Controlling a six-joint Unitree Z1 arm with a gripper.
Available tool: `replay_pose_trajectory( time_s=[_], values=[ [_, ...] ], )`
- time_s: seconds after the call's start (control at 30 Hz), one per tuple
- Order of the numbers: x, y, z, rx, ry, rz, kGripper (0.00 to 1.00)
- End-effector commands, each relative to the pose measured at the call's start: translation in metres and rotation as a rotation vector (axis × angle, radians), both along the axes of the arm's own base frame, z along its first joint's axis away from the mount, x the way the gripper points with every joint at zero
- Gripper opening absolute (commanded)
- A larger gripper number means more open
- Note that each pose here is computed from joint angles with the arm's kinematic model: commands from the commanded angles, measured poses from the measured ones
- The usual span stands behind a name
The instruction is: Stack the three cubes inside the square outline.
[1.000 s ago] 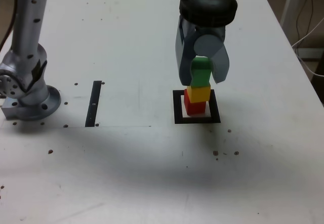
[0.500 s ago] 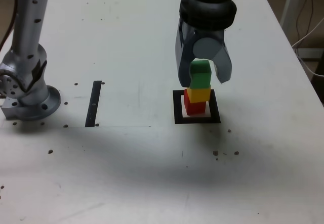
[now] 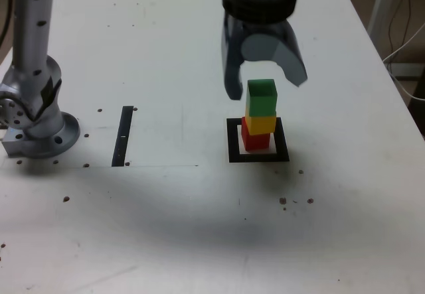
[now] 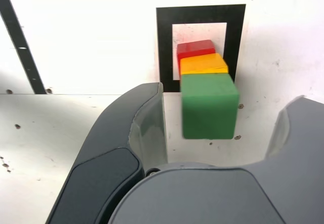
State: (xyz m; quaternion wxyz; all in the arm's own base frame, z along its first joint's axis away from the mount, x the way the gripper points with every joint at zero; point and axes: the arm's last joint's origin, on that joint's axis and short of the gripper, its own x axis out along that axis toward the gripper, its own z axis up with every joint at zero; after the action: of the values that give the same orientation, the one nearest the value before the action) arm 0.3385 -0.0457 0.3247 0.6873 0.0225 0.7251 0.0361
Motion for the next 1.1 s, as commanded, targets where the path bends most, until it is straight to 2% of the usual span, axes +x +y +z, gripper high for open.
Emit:
replay_pose_trajectory(
  time_s=[0.0,0.17,0.27,0.63,0.87,1.07],
  values=[
    [-0.009,0.002,0.006,0.009,-0.008,0.007,1.00],
    [-0.029,0.006,0.014,0.027,-0.010,0.016,1.00],
    [-0.043,0.008,0.015,0.033,0.001,0.023,1.00],
    [-0.100,0.017,0.007,0.058,0.095,0.069,1.00],
    [-0.127,0.020,-0.010,0.059,0.149,0.086,1.00],
    [-0.147,0.022,-0.041,0.040,0.183,0.099,1.00]
  ],
)
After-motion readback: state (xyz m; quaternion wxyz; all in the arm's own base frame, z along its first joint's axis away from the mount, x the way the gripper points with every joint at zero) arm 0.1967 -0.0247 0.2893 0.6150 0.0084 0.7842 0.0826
